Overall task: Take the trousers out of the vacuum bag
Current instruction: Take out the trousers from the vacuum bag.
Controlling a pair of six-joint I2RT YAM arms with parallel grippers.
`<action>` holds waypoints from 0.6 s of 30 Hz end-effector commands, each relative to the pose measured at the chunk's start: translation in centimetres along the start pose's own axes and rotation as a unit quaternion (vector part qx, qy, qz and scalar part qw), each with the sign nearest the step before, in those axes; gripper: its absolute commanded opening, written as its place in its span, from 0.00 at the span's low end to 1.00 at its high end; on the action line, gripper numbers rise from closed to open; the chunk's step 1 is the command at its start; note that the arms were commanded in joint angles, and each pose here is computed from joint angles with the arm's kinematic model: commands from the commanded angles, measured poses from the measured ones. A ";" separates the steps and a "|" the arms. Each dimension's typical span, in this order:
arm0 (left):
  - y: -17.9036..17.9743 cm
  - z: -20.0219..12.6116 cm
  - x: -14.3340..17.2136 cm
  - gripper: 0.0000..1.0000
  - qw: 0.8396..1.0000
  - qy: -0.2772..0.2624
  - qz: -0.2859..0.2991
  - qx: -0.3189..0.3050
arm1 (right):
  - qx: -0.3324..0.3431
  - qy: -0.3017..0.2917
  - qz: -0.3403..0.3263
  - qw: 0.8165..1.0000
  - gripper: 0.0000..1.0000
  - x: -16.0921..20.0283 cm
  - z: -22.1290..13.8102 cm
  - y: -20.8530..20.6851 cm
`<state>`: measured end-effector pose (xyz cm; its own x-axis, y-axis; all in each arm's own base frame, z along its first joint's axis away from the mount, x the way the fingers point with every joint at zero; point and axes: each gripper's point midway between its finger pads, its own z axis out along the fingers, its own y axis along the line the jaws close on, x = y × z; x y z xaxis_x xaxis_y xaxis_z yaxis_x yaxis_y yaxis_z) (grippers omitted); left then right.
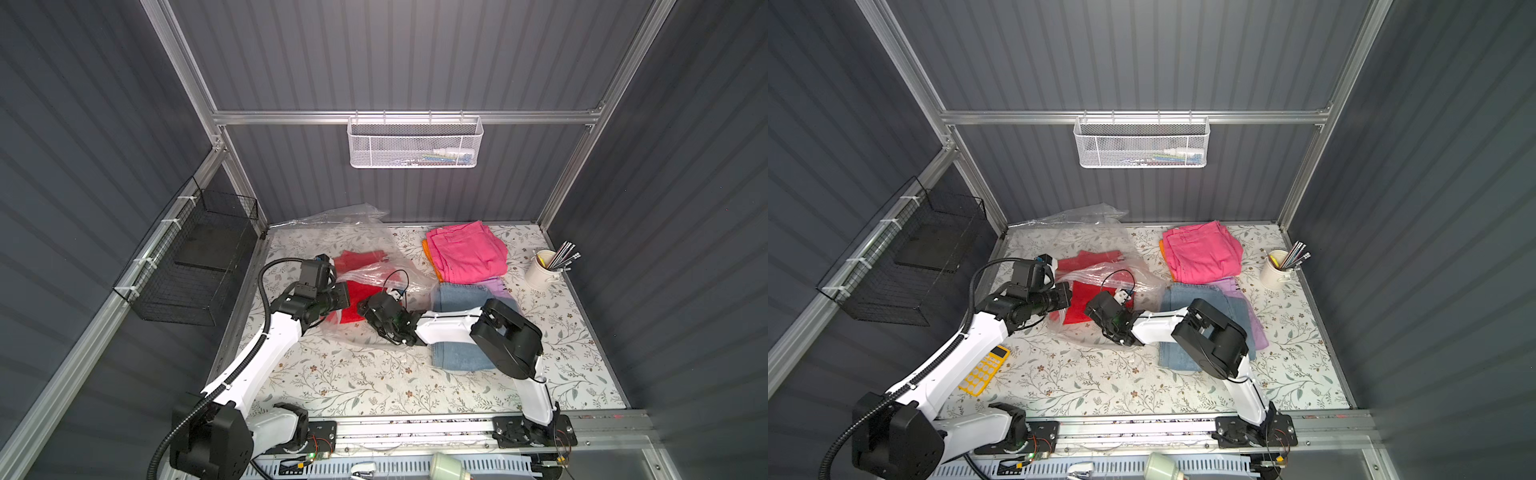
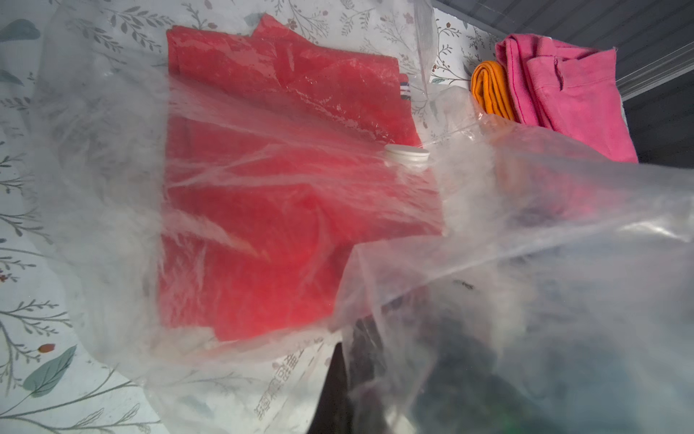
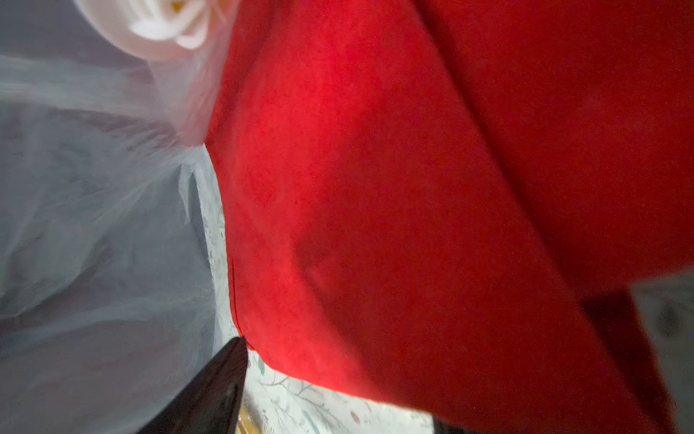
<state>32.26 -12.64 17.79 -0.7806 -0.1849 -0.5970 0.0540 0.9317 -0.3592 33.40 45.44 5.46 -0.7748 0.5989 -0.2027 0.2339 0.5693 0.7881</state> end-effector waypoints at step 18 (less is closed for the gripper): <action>1.4 -0.3 -0.1 0.00 0.999 -0.008 0.016 -0.033 | 0.014 -0.009 0.003 1.000 0.23 -0.8 -3.3 -3.1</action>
<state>32.28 -12.03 18.03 -0.7681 -0.1798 -0.6146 0.0446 0.9424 -0.3315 32.69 41.96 5.08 -0.7602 0.6174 -0.2023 0.2629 0.5770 0.7733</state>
